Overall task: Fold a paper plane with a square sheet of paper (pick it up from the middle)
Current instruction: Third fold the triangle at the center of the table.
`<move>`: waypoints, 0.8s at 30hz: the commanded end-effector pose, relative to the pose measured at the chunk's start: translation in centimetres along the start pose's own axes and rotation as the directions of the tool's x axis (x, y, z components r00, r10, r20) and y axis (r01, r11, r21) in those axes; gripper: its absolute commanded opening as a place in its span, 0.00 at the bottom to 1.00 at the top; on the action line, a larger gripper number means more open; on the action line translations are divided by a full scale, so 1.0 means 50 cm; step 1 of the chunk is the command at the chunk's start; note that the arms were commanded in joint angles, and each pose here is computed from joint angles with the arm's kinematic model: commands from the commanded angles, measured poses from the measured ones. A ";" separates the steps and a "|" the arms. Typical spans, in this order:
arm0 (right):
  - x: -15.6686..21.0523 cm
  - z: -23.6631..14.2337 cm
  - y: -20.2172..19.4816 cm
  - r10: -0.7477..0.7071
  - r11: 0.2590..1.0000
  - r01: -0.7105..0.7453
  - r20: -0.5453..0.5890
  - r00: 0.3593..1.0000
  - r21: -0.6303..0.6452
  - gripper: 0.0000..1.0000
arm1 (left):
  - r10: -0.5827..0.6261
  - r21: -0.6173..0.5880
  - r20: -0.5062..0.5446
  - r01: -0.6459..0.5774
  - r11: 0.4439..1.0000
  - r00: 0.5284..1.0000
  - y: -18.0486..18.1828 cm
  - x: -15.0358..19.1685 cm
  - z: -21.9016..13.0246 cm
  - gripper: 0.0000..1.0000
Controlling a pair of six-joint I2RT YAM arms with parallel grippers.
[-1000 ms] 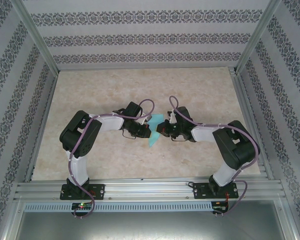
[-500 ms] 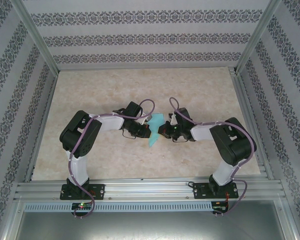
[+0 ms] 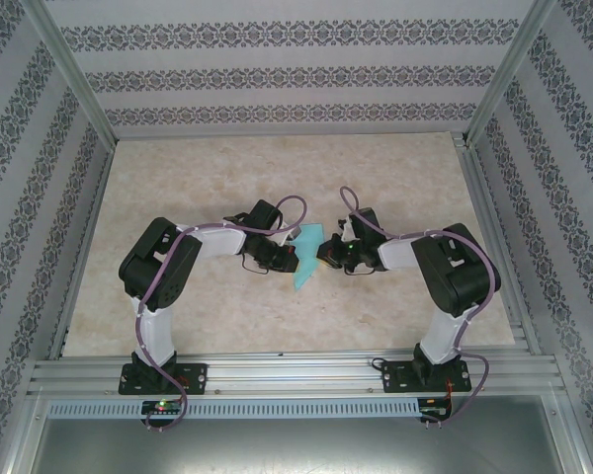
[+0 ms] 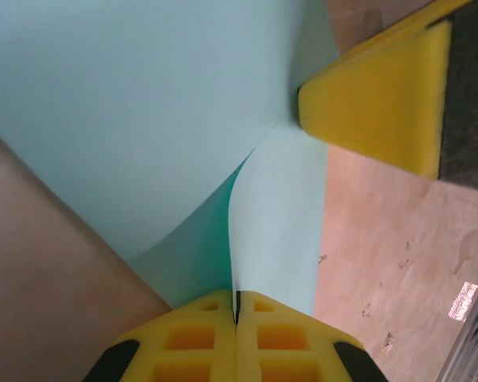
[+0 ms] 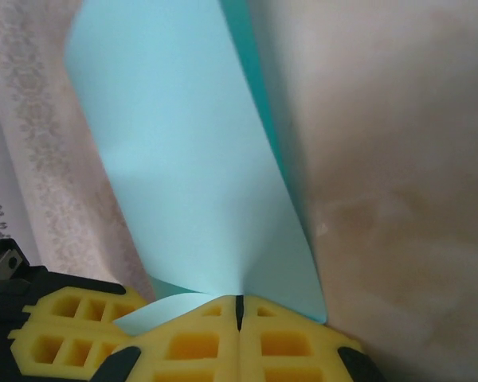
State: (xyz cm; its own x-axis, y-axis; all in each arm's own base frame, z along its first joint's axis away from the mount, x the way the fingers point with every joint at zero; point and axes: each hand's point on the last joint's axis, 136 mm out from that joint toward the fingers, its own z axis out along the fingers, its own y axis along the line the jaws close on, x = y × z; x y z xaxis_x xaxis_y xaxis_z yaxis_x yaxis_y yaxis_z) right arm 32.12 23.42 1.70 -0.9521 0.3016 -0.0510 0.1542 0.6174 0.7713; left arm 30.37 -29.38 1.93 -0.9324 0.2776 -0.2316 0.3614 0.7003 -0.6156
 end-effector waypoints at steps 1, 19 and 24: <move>0.007 0.004 -0.022 0.028 1.000 -0.028 -0.012 1.000 0.007 0.03 | -0.055 -0.123 -0.083 0.045 0.991 0.995 0.070 0.052 0.016 0.01; -0.011 0.004 -0.053 0.038 0.996 -0.036 -0.021 0.999 0.084 0.03 | -0.045 -0.124 -0.081 0.035 0.992 0.996 0.066 0.047 0.010 0.01; -0.014 -0.016 -0.015 0.018 0.999 -0.018 -0.009 1.000 0.039 0.04 | -0.040 -0.126 -0.089 0.028 0.992 0.995 0.066 0.052 0.009 0.01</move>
State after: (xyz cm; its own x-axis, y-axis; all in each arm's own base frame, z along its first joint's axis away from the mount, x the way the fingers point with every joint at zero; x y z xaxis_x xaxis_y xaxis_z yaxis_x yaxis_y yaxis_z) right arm 33.08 22.62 1.71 -0.9513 0.3066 -0.0321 0.1750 0.6225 0.7628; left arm 30.38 -29.27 1.95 -0.9303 0.2860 -0.2295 0.3665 0.7048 -0.6074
